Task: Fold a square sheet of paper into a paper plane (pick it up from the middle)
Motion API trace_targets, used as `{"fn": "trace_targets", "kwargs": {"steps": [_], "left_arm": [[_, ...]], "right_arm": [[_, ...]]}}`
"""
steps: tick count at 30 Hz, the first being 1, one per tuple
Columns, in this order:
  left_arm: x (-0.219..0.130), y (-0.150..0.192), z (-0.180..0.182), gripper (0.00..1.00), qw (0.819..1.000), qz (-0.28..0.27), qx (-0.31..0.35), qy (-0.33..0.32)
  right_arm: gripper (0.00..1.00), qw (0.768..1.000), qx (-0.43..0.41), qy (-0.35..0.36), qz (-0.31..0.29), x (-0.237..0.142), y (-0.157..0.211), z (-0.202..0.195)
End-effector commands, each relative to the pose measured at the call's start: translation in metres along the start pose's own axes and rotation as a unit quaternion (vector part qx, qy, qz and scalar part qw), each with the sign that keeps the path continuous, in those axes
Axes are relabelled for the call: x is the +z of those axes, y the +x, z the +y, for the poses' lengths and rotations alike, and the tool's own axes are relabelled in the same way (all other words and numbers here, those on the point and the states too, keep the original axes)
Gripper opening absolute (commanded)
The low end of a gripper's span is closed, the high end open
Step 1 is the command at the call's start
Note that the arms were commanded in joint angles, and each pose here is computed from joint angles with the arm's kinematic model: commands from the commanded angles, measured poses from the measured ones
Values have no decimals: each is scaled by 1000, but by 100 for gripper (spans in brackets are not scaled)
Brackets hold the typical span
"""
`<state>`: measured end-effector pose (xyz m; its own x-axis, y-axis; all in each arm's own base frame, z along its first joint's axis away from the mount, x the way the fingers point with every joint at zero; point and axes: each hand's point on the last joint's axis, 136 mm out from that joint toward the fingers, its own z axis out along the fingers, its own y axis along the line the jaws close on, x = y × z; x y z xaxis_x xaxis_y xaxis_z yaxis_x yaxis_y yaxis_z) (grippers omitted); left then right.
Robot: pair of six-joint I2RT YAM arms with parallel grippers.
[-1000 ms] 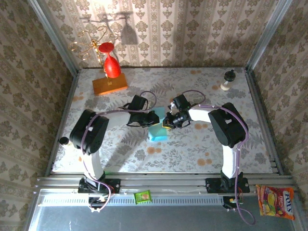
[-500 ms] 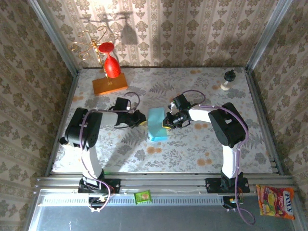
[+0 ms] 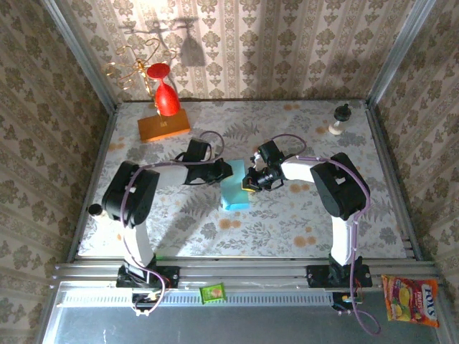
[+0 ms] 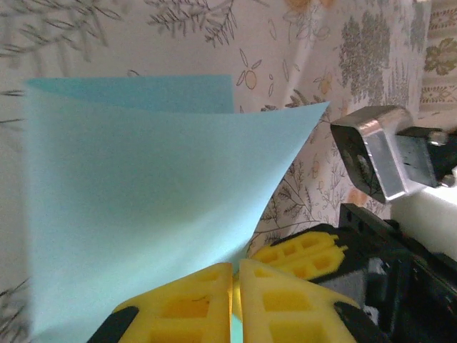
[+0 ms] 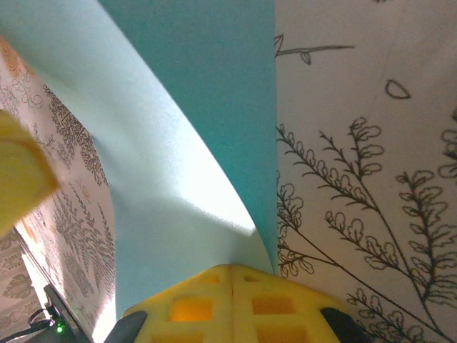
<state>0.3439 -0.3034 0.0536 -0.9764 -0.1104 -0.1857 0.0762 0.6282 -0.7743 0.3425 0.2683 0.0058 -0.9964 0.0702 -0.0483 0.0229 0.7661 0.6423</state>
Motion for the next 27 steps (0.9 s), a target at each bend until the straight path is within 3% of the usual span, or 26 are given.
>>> {"fn": "trace_targets", "kwargs": {"steps": [1,5,14,20,23,27], "left_arm": [[13,0,12,12,999,9,-31,-6],[9,-5,36,12,998,4,-50,-25],[-36,-29,97,12,992,-34,-88,-83],[-58,-44,31,11,996,-75,-22,-49],[-50,-40,5,11,997,-65,3,-36],[-29,-37,-2,11,998,-50,0,-29]], "right_arm": [[6,970,87,210,86,17,70,-122],[6,970,85,211,85,16,69,-123],[6,970,85,212,85,15,68,-125],[6,970,83,213,84,14,68,-125],[6,970,84,212,85,15,67,-125],[6,970,84,210,85,16,68,-125]]}}
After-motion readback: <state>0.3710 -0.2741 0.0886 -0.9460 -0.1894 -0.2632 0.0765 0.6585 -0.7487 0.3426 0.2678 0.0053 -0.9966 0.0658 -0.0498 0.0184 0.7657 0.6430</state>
